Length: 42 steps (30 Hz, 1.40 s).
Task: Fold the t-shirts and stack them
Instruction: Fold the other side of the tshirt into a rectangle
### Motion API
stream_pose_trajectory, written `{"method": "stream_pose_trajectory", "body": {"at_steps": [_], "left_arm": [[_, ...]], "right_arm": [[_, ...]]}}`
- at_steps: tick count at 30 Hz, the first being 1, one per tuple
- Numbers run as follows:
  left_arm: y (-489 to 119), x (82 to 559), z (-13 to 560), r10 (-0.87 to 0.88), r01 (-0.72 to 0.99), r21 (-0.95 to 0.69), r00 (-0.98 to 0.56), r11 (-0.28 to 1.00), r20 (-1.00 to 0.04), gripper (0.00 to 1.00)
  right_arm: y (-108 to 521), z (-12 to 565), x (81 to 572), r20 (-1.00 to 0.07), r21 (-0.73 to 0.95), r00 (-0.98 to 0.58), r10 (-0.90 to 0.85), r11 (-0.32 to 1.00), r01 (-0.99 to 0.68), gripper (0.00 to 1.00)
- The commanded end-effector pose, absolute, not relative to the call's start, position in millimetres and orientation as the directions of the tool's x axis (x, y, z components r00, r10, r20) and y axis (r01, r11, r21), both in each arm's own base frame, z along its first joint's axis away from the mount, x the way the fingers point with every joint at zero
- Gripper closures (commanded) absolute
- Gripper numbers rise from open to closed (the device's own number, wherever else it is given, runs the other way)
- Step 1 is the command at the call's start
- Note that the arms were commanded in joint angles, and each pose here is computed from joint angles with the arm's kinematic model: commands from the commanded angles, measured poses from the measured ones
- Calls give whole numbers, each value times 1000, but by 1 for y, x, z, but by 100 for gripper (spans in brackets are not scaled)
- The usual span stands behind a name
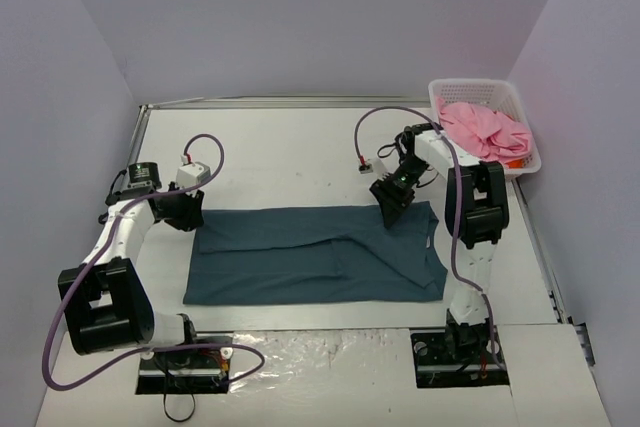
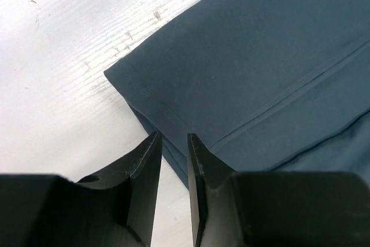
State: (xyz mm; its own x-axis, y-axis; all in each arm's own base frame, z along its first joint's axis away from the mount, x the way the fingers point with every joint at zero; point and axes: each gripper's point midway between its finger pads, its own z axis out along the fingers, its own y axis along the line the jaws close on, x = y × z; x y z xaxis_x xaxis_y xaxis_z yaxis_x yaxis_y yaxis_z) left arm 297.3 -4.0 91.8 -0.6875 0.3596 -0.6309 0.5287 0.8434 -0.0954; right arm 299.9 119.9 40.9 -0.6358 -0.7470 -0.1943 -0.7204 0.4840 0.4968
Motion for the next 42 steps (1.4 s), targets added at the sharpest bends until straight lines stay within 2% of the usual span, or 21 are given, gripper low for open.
{"method": "stream_pose_trajectory", "body": {"at_steps": [1, 15, 18, 19, 23, 25, 28, 42], "left_arm": [[-5, 306, 106, 352, 525, -67, -654, 848, -669, 76], [-2, 305, 103, 352, 515, -65, -666, 855, -658, 77], [-3, 304, 103, 351, 516, -67, -666, 854, -658, 77], [-3, 304, 103, 351, 516, -67, -666, 854, -658, 77], [-4, 303, 103, 346, 514, -70, -665, 855, -662, 78], [-5, 303, 104, 345, 515, -71, -664, 854, -664, 79], [-5, 302, 105, 343, 514, -69, -661, 855, -667, 80], [-8, 295, 116, 337, 514, -59, -641, 856, -690, 81]], "right_arm": [[134, 49, 300, -196, 533, -637, -746, 464, -707, 57], [148, 31, 292, -159, 569, -603, -782, 427, -703, 60], [149, 32, 290, -163, 570, -599, -784, 421, -706, 66], [149, 32, 288, -160, 574, -598, -785, 419, -703, 74], [149, 36, 286, -167, 573, -600, -782, 418, -705, 90], [149, 40, 285, -173, 570, -600, -781, 418, -708, 96], [148, 43, 284, -176, 567, -602, -779, 420, -708, 100], [167, 84, 258, -219, 528, -544, -810, 370, -764, 100]]}}
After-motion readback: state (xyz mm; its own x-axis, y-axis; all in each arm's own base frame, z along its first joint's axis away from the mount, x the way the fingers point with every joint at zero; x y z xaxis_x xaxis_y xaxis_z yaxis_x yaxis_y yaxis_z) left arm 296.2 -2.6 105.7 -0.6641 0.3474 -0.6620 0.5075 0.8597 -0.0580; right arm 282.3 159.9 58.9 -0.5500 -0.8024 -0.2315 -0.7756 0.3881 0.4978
